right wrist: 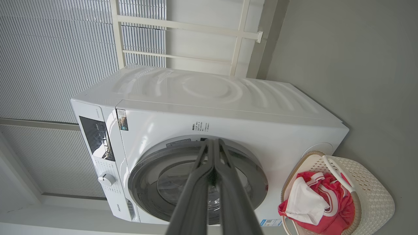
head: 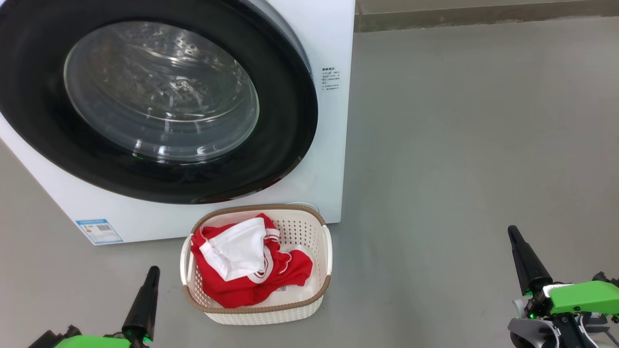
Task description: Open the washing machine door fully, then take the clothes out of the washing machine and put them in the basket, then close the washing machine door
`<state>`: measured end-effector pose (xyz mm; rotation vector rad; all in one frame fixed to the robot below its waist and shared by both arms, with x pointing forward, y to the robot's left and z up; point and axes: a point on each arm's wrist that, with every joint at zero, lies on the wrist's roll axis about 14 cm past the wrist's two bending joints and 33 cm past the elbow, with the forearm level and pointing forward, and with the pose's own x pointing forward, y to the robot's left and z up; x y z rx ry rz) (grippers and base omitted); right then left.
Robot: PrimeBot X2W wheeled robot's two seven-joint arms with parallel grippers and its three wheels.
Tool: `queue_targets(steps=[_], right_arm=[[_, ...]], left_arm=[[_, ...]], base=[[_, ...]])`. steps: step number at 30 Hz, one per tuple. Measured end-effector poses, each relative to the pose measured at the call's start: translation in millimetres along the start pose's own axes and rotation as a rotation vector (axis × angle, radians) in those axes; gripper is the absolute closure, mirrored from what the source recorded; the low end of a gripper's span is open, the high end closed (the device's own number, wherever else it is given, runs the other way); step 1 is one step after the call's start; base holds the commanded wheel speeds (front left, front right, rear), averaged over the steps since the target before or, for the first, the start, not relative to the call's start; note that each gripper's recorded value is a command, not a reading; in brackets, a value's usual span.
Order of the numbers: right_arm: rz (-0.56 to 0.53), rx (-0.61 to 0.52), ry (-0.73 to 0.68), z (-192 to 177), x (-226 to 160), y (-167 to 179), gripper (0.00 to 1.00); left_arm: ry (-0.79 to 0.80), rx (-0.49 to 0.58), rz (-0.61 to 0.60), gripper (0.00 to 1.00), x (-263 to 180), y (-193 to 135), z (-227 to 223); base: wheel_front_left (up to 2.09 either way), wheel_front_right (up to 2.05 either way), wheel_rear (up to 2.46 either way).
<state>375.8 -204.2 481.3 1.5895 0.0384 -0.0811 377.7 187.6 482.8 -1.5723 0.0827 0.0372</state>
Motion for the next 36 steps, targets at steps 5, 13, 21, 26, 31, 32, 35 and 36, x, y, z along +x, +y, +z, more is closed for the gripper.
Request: queue_targets(steps=[5, 13, 21, 26, 31, 32, 35, 36], right_arm=[[0.0, 0.0, 0.0, 0.1, 0.0, 0.0, 1.0], [0.0, 0.0, 0.0, 0.1, 0.0, 0.0, 1.0], [0.0, 0.0, 0.0, 0.1, 0.0, 0.0, 1.0], [0.0, 0.0, -0.001, 0.2, 0.0, 0.0, 1.0], [0.0, 0.0, -0.001, 0.2, 0.0, 0.0, 1.0], [0.0, 0.0, -0.001, 0.2, 0.0, 0.1, 1.0], [0.0, 0.0, -0.001, 0.4, 0.0, 0.1, 1.0], [0.0, 0.0, -0.001, 0.4, -0.1, 0.1, 1.0]], left_arm=[[0.0, 0.0, 0.0, 1.0, 0.0, 0.0, 0.1], [0.0, 0.0, 0.0, 1.0, 0.0, 0.0, 0.1], [0.0, 0.0, 0.0, 1.0, 0.0, 0.0, 0.1], [0.0, 0.0, 0.0, 1.0, 0.0, 0.0, 0.1], [0.0, 0.0, 0.0, 1.0, 0.0, 0.0, 0.1], [0.0, 0.0, 0.0, 1.0, 0.0, 0.0, 0.1], [0.0, 0.0, 0.0, 1.0, 0.0, 0.0, 0.1], [0.0, 0.0, 0.0, 1.0, 0.0, 0.0, 0.1]], base=[[0.0, 0.0, 0.0], [0.0, 0.0, 0.0], [0.0, 0.0, 0.0], [0.0, 0.0, 0.0], [0.0, 0.0, 0.0], [0.0, 0.0, 0.0], [0.0, 0.0, 0.0], [0.0, 0.0, 0.0]])
